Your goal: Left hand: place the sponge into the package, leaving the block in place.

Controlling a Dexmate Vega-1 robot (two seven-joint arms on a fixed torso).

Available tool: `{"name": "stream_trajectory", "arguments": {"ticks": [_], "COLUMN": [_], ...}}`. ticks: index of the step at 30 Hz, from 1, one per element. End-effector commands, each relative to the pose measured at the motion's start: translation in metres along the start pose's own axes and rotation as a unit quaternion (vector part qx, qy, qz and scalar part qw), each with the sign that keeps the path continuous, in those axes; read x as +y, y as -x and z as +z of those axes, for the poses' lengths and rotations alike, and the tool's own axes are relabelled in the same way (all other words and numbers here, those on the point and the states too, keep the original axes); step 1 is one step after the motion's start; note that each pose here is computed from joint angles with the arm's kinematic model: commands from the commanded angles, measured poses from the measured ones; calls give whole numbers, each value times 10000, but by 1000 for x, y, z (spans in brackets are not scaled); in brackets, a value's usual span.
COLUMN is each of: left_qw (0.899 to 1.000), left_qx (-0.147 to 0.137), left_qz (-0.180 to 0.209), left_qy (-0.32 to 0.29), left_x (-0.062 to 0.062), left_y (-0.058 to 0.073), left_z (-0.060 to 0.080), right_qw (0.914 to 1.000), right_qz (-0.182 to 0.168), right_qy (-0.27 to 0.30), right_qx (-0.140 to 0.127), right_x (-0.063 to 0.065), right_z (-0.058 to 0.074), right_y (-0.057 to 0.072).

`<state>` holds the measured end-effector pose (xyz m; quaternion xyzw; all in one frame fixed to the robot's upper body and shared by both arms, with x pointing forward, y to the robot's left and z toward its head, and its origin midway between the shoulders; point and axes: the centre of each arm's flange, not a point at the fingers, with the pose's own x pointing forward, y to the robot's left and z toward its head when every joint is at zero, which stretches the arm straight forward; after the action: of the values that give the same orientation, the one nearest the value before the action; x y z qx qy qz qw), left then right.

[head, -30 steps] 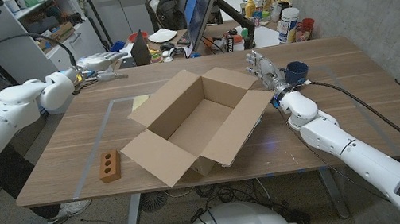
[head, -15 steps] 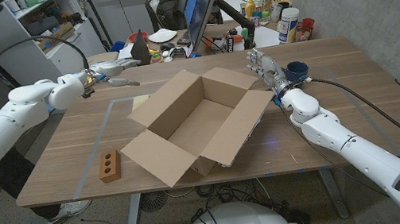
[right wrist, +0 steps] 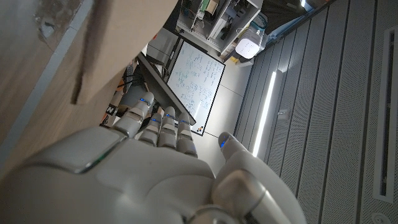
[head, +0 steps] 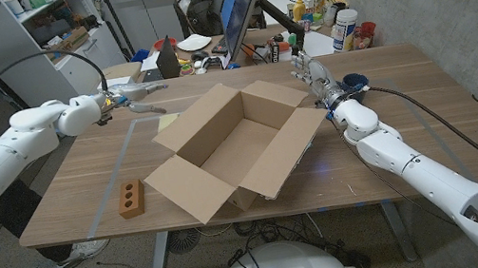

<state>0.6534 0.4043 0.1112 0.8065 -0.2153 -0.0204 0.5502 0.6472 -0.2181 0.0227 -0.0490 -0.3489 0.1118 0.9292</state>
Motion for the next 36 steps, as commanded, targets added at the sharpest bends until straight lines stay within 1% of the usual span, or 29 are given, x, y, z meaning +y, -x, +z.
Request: {"name": "stream_trajectory", "arguments": {"ticks": [1,2,4,5,8,9,11,13,15,20,22,23,25,26,28,30,32,34,36], "left_qw": [9998,9994,9994,9992,9994,9993,9990,9990,9988,9987,9985,9985,9978,9980,9974,9977,9973,9970,9962], "left_qx": [58,105,109,177,130,80,62,45,10,-24,-70,-93,-128,-171,-180,-176,-143,-130,-131], "left_qz": [-178,-309,-318,-350,-307,-359,-408,-422,-449,-498,-508,-535,-646,-585,-674,-615,-700,-719,-835], "left_qy": [-43,-97,-8,-24,11,-91,-158,-144,-203,-114,-171,-99,-100,-161,-180,-218,-168,-247,-203], "left_x": [-17,-20,-22,-25,-28,-28,-28,-28,-29,-38,-41,-42,-43,-43,-43,-43,-46,-50,-52], "left_y": [-11,-15,-17,-21,-24,-28,-31,-32,-35,-38,-40,-40,-42,-41,-41,-39,-39,-39,-39], "left_z": [4,4,3,4,5,9,11,12,15,17,20,20,22,24,26,27,26,26,27], "right_qw": [9999,9999,9999,9998,9998,9998,9997,9998,9997,9996,9995,9994,9993,9993,9994,9993,9995,9995,9996], "right_qz": [84,106,102,121,139,142,166,136,171,198,253,295,328,324,290,308,256,248,229], "right_qy": [33,68,72,74,81,65,94,53,75,76,90,114,110,93,87,74,92,65,82], "right_qx": [-96,-110,-115,-132,-124,-144,-169,-160,-164,-164,-150,-129,-138,-163,-167,-180,-165,-170,-160], "right_x": [2,2,2,2,3,3,3,3,4,6,10,12,13,14,13,12,12,11,10], "right_z": [7,8,8,9,9,10,10,10,10,10,10,10,10,10,10,10,10,9,10], "right_y": [0,1,1,1,1,1,1,1,0,-3,-6,-8,-10,-10,-10,-9,-7,-6,-6]}}
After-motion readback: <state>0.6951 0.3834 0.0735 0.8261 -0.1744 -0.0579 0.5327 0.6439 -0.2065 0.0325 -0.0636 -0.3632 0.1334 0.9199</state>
